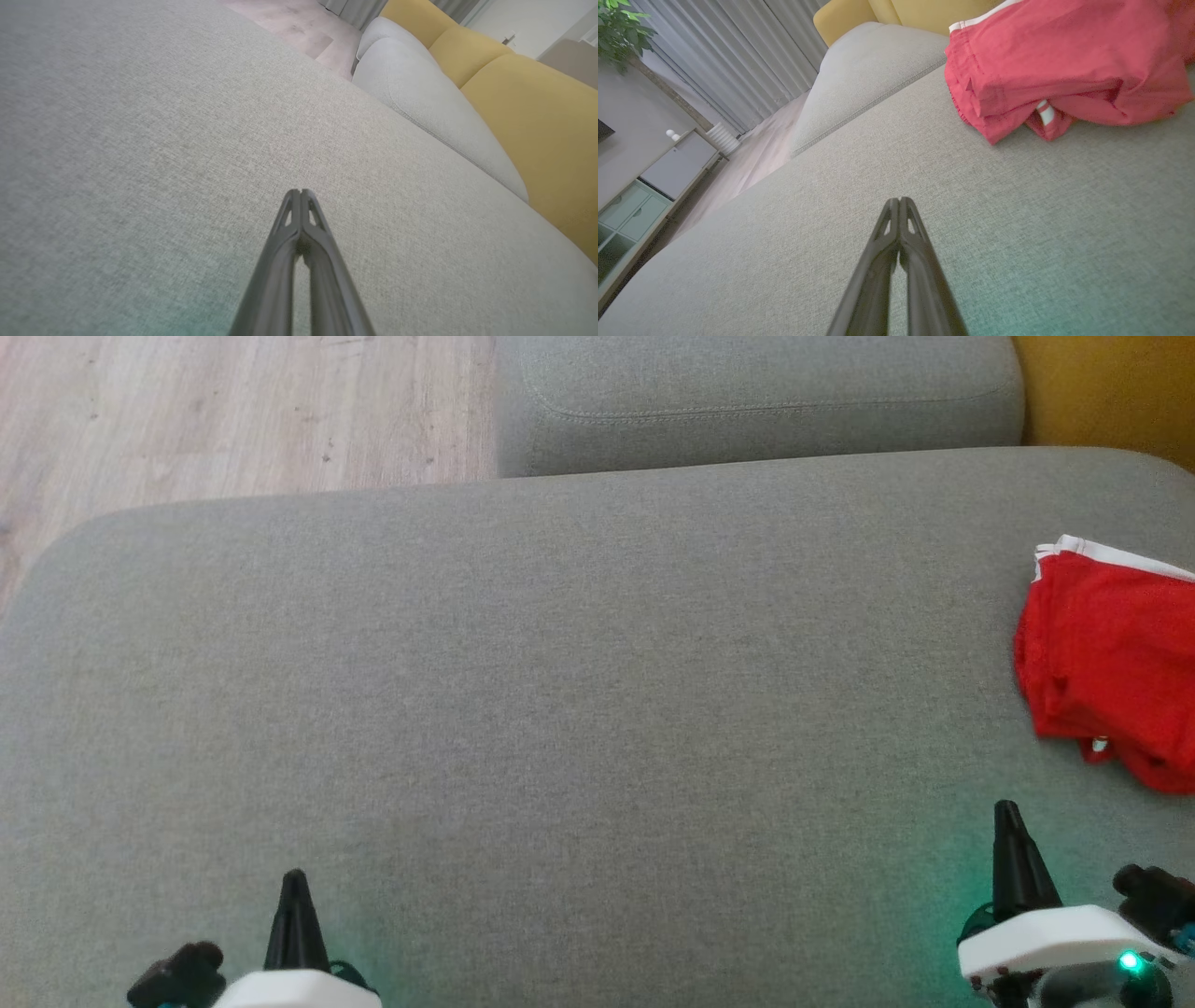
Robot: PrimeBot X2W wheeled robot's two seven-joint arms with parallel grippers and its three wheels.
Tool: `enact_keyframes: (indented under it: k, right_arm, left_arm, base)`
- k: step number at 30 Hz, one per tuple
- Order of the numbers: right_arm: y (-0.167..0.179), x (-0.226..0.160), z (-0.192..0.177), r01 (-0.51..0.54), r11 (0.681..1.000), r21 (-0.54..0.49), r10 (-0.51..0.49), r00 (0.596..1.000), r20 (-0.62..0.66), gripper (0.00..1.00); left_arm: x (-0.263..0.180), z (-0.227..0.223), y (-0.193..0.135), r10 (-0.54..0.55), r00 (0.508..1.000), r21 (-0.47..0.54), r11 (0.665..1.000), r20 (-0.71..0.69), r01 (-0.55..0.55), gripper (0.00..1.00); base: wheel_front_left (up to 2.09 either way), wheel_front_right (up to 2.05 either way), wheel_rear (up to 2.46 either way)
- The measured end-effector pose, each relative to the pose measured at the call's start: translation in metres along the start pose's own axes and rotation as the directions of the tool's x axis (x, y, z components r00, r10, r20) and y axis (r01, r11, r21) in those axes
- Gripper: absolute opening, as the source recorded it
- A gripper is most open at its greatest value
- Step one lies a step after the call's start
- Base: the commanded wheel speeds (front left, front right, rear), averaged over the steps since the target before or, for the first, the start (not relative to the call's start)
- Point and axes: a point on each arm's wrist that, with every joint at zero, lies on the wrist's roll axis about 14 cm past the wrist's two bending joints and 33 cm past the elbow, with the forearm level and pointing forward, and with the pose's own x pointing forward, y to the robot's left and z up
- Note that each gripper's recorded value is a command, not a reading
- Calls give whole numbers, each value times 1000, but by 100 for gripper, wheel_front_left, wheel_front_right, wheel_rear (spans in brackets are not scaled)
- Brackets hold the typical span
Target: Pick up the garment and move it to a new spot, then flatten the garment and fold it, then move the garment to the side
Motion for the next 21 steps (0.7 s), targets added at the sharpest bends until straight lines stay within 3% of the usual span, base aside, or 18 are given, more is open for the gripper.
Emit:
enact_keyframes:
  k: [21]
  right_arm:
    - [0,5,14,6,964,264,-14,1000,28,0]
  left_arm:
    - [7,13,-5,-22,1000,-245,969,5,23,0]
  base:
    - [0,0,0]
